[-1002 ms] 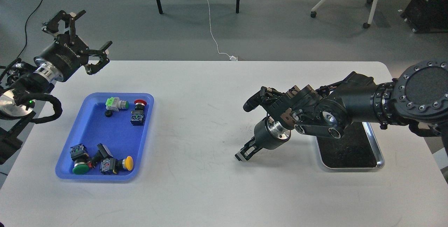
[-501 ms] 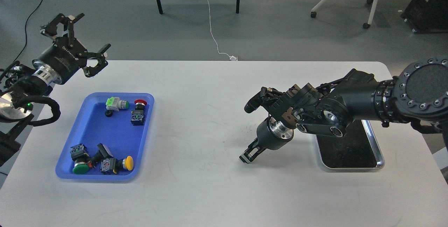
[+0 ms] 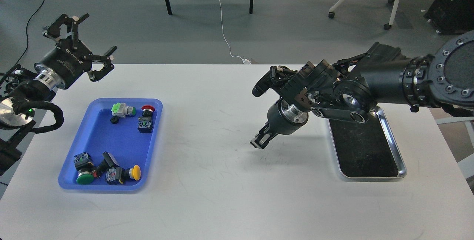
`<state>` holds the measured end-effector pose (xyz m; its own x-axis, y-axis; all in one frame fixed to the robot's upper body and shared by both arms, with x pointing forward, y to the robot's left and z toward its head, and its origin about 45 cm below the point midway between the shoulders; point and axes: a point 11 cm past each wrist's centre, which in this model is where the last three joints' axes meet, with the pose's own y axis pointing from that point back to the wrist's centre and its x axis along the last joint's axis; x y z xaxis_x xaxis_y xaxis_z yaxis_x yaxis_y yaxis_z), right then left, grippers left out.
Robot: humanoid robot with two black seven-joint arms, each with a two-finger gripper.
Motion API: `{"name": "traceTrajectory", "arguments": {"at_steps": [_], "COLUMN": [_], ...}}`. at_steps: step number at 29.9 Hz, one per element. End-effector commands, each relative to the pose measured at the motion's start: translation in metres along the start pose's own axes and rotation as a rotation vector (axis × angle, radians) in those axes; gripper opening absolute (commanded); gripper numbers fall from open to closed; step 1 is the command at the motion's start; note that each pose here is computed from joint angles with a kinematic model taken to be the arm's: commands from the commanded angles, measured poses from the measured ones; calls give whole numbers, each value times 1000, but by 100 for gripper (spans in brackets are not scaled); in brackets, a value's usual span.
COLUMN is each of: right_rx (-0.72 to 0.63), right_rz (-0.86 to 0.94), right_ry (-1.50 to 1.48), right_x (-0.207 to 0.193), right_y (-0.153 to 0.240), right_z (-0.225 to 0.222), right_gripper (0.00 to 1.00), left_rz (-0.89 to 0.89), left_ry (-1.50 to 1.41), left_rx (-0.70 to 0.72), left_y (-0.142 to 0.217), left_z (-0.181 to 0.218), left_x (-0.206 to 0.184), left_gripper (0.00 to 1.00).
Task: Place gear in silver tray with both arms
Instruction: 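Lift the gear and lower it into the silver tray, opening the right gripper, then raise the right arm away and move the left gripper to the blue tray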
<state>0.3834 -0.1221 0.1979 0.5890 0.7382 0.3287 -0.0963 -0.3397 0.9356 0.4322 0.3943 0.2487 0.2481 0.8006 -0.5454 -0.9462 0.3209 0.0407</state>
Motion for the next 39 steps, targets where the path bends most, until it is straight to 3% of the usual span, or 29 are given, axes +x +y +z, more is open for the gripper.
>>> {"name": "traceTrajectory", "arguments": {"at_steps": [1, 9, 14, 20, 23, 27, 32, 35, 39], "right_rx": [-68, -154, -156, -152, -152, -158, -185, -212, -201], "right_rz": [-13, -68, -132, -150, -142, -126, -93, -8, 270], "right_ry": [-37, -148, -191, -209, -207, -208, -229, -236, -307], "right_x": [-31, -119, -172, -196, -197, -197, -195, -171, -112], "right_y": [24, 61, 54, 43, 41, 44, 62, 80, 115], "right_z": [38, 92, 100, 101, 101, 103, 113, 122, 131], "right_gripper": [18, 18, 18, 20, 26, 44, 54, 64, 81], "left_rz": [-5, -2, -2, -4, -1, 2, 10, -5, -43], "left_ry": [0, 3, 7, 10, 7, 5, -2, -30, -203], "left_rx": [0, 4, 8, 8, 9, 7, 7, 14, 71], "left_y": [-1, -2, -3, -5, -6, -6, -5, -6, -10], "left_z": [0, -2, -5, -7, -6, -4, -2, 0, 6], "left_x": [-2, -2, -4, -5, -5, -5, -4, -6, -14], "left_gripper": [98, 98, 98, 98, 98, 98, 98, 98, 98]}}
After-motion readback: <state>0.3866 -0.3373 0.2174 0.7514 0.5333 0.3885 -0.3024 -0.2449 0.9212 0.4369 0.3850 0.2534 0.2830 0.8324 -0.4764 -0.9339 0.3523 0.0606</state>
